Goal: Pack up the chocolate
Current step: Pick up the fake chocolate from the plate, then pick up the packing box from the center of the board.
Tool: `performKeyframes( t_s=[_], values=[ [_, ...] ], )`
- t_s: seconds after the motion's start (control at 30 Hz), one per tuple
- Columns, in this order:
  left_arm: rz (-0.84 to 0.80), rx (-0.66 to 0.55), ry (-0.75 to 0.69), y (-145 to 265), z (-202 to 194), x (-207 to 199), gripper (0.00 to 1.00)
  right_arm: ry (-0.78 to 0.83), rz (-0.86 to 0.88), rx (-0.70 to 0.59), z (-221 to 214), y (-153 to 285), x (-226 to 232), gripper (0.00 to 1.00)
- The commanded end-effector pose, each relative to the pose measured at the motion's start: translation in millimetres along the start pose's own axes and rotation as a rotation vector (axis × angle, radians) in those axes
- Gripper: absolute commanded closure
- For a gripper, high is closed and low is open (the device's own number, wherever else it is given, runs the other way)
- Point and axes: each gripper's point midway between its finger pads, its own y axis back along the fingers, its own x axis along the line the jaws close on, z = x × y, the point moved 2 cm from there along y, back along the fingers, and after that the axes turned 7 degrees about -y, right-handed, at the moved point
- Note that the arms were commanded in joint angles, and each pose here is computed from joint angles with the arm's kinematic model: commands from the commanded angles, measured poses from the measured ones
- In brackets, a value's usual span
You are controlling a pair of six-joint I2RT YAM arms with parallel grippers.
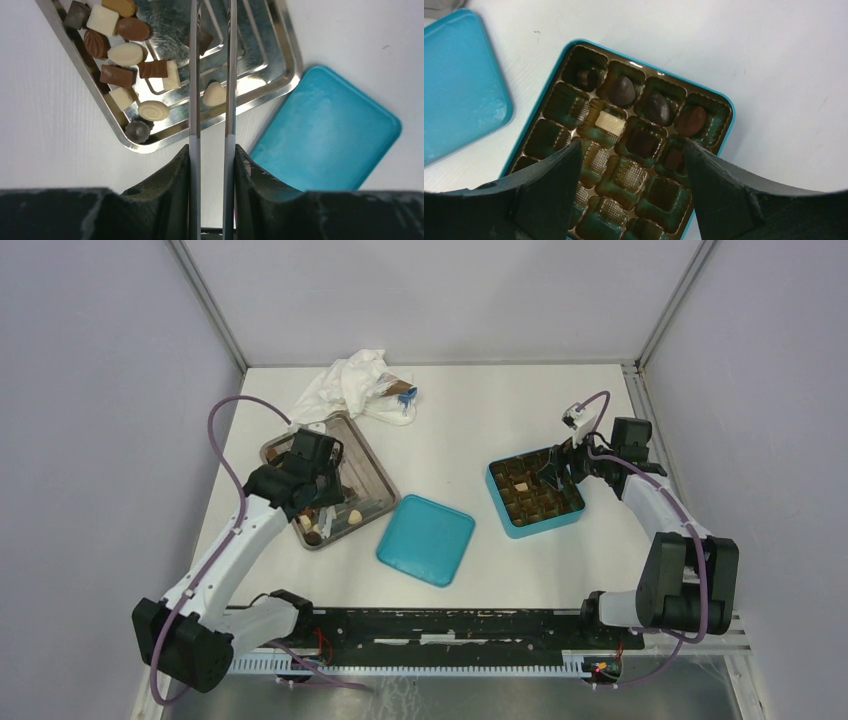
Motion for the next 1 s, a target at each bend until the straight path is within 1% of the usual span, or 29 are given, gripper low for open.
performKeyframes(
  t_s=[0.0,0.17,0.23,0.3,0.43,0.7,0.97],
  values=[
    [-0.143,-0.169,0.001,26,30,-16,0.98,0.051,-0.066,0.026,2,2,-13,0.18],
    [-0.200,-0.178,0.004,25,23,-22,0.98,0.058,-0.269,0.104,-7,9,-49,0.18],
    [-0.228,-0.185,0.004,26,23,-26,0.98,0.048,-0.315,0.135,-14,9,-59,0.20],
    [-0.261,-0.187,0.000,26,22,-31,0.98,0.034,-0.328,0.160,-21,7,-63,0.23],
    [-0.322,-0.211,-0.008,31,25,-39,0.98,0.005,-0.330,0.194,-30,1,-68,0.36],
    [-0.448,-0.239,-0.011,40,29,-57,0.98,-0.037,-0.329,0.155,-28,-9,-72,0.42],
    [-0.548,-0.255,-0.002,47,31,-74,0.98,-0.054,-0.333,0.144,-29,-15,-77,0.65]
  ],
)
